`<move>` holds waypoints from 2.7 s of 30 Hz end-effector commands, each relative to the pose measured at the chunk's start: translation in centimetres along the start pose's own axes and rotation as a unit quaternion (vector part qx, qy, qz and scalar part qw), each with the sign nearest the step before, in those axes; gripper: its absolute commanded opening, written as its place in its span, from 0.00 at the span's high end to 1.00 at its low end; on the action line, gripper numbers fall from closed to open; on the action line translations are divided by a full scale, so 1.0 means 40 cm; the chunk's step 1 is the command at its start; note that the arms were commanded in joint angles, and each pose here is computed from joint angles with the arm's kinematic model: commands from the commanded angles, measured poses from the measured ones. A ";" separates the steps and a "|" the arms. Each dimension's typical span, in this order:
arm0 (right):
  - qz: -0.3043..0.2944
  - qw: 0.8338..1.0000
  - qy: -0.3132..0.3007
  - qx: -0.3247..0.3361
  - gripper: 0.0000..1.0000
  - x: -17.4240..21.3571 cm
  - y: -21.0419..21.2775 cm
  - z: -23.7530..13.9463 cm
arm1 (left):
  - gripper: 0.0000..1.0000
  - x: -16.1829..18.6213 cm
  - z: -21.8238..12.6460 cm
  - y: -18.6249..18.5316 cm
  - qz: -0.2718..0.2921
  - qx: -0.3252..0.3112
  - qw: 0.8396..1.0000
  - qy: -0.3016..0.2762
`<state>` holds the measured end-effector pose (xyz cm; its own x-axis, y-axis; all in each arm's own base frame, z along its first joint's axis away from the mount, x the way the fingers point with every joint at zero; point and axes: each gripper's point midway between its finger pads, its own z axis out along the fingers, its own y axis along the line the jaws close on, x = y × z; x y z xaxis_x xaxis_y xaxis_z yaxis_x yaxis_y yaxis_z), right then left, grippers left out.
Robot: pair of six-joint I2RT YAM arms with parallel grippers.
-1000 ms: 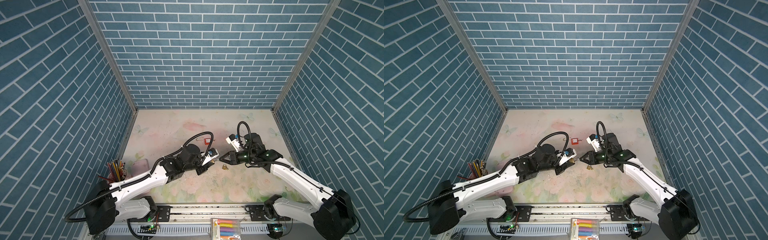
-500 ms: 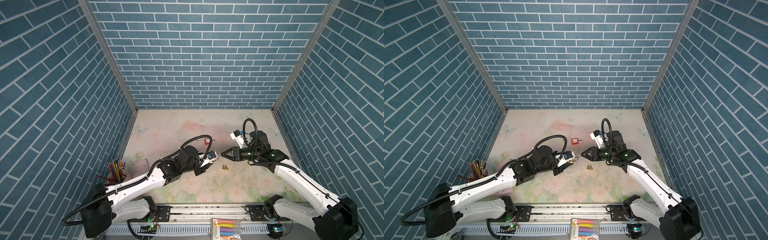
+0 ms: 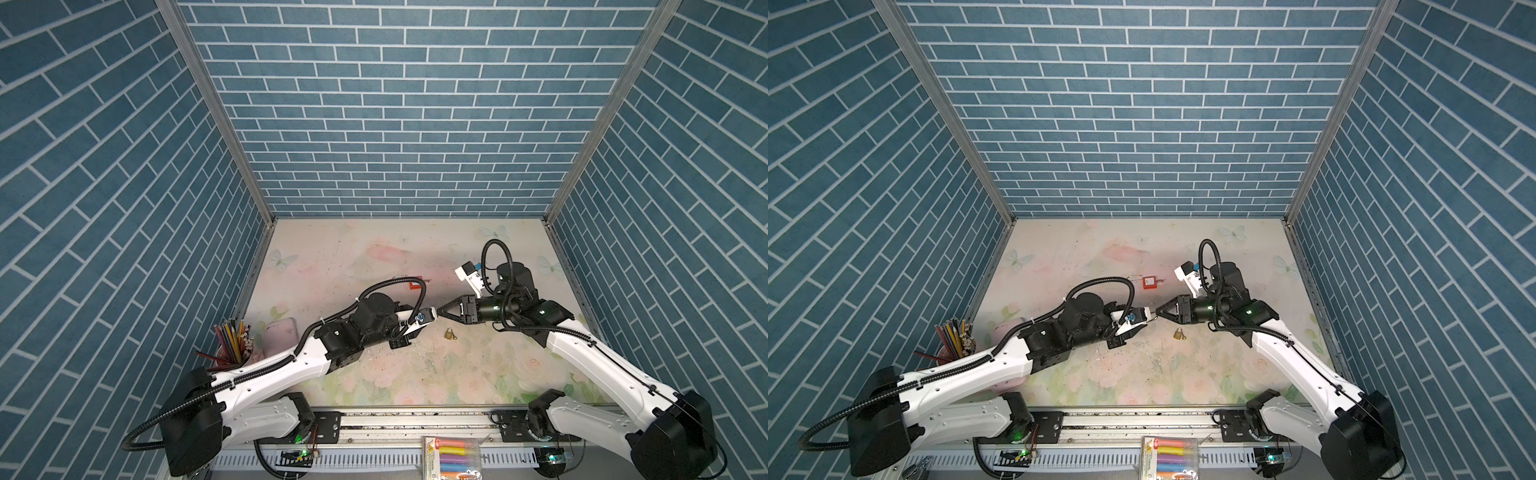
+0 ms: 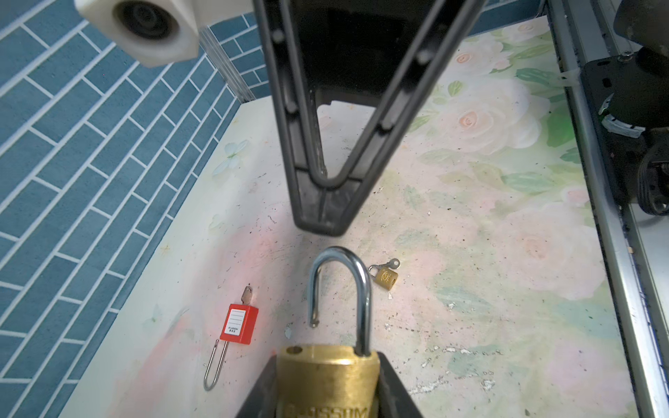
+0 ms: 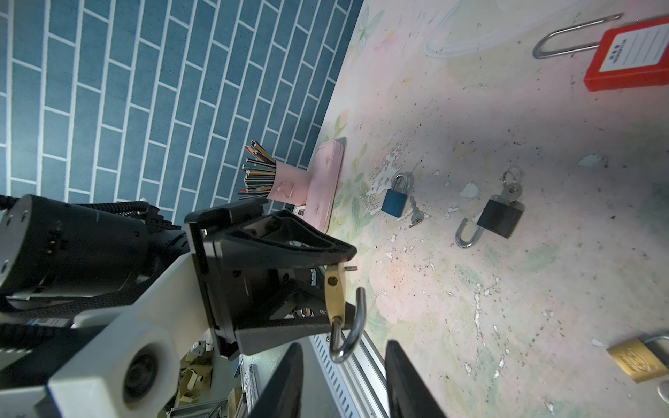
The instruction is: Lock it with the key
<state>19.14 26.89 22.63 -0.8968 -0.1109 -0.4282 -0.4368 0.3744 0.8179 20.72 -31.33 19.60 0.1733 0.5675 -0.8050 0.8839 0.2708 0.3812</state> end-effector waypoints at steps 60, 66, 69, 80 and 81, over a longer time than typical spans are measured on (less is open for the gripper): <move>0.000 1.000 0.020 0.012 0.90 -0.018 -0.024 0.058 | 0.97 -0.006 0.026 0.023 -0.013 -0.032 0.999 -0.001; -0.011 1.000 0.019 0.020 0.98 -0.016 -0.035 0.062 | 0.97 -0.008 0.026 0.007 -0.016 -0.015 1.000 -0.008; -0.019 0.999 0.020 0.023 1.00 -0.013 -0.042 0.064 | 0.97 -0.012 0.025 0.002 -0.019 -0.009 1.000 -0.012; -0.040 0.998 0.043 -0.013 1.00 0.027 -0.032 0.068 | 0.97 -0.033 0.024 -0.004 -0.034 0.011 0.999 -0.032; -0.040 0.998 0.045 -0.016 1.00 0.031 -0.031 0.068 | 0.97 -0.035 0.025 -0.001 -0.036 0.011 0.999 -0.034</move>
<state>19.56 28.58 20.19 -0.8861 -0.1871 -0.4240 -0.4634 0.3762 0.8023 21.35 -31.43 17.74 0.0852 0.5834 -0.8077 0.8918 0.3169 0.3230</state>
